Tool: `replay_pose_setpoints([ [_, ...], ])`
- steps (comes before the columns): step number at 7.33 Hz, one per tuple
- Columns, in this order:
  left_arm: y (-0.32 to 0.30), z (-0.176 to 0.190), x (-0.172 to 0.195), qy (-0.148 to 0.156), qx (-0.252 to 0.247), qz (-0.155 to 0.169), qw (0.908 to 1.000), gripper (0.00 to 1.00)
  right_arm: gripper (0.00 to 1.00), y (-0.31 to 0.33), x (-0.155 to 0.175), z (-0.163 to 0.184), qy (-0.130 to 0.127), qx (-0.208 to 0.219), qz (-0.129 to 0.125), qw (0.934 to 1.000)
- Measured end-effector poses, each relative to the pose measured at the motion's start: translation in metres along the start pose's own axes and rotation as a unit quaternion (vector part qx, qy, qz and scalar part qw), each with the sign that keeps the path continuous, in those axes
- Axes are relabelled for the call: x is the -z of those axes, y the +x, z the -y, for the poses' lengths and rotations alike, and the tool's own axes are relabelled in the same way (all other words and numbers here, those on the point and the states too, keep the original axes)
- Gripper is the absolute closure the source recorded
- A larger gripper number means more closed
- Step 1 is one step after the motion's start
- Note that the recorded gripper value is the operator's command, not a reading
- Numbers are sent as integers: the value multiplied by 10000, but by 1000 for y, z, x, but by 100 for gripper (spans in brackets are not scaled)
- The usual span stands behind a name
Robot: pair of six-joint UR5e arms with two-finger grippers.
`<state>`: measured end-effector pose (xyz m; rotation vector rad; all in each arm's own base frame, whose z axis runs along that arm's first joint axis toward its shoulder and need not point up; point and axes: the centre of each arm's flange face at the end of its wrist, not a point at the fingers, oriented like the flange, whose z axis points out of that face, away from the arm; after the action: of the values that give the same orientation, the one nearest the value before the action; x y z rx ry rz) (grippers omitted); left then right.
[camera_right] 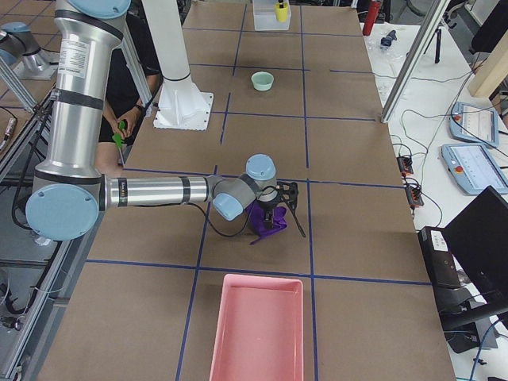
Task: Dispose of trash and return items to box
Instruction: 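Lift the yellow cup with the left gripper while the right grasps the purple cloth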
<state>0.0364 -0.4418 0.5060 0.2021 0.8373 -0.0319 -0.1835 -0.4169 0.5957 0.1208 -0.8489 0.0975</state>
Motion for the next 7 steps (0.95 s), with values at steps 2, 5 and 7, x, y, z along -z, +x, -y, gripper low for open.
replay_pose_setpoints([
  [2, -27, 21, 29, 166, -141, 377, 9991, 100, 0, -11, -20, -11, -128, 43, -63, 9999],
  [5, -72, 48, 79, 385, -401, 963, 9938, 100, 47, -8, -41, -5, -206, 9, -169, 9996],
  [7, -114, 49, 95, 409, -466, 1179, 9911, 100, 100, -2, -45, -5, -228, -36, -224, 9995],
])
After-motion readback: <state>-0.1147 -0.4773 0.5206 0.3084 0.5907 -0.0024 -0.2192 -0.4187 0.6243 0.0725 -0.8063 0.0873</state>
